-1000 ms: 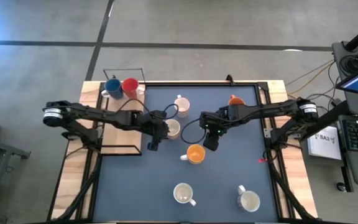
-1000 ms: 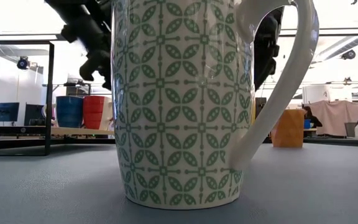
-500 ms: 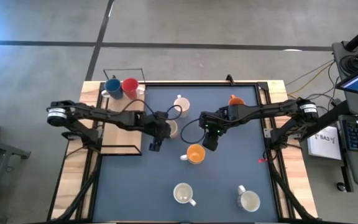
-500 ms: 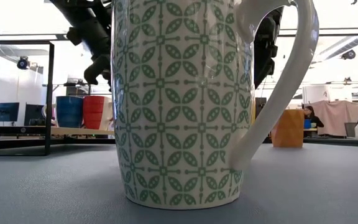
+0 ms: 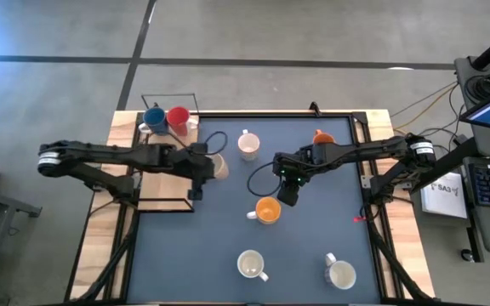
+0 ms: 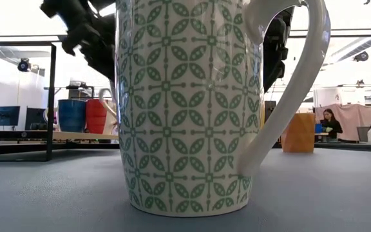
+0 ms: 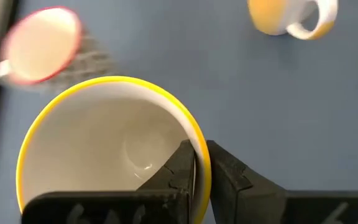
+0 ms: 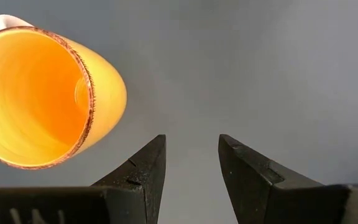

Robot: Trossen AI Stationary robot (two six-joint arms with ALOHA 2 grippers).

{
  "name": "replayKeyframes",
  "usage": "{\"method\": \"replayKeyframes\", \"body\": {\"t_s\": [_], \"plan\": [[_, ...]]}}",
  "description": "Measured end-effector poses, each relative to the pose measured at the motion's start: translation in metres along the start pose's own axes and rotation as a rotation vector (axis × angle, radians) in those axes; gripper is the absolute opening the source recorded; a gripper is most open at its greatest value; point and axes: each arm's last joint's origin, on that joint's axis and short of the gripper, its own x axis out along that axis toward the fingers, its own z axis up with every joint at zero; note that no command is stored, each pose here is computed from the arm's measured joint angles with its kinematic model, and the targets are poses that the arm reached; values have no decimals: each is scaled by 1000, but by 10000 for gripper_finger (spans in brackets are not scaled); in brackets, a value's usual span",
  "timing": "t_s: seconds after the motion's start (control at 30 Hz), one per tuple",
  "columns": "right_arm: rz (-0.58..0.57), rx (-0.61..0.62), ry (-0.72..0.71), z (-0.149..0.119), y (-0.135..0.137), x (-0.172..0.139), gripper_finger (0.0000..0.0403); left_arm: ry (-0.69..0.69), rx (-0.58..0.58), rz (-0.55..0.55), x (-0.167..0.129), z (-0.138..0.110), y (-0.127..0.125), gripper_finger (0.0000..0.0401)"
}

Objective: Place coffee mugs
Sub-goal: Put the red patterned mug on the shelf

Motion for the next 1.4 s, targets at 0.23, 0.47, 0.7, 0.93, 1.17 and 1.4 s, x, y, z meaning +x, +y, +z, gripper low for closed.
{"method": "replayKeyframes", "body": {"t_s": [0.23,0.47,0.7,0.93,1.17,1.4], "plan": [[0,14,0,0,0,0,137,144,-114,156,-43,-28,4,11],[5,14,-12,1,0,0,137,265,-280,223,-66,-53,6,11],[8,14,-20,2,1,0,137,337,-445,368,-78,-68,15,11],[8,14,-19,2,1,0,137,401,-550,432,-81,-81,28,11],[8,14,-19,2,1,0,137,410,-597,478,-83,-88,41,11],[8,11,-19,2,1,0,137,376,-612,498,-82,-87,47,11]]}}
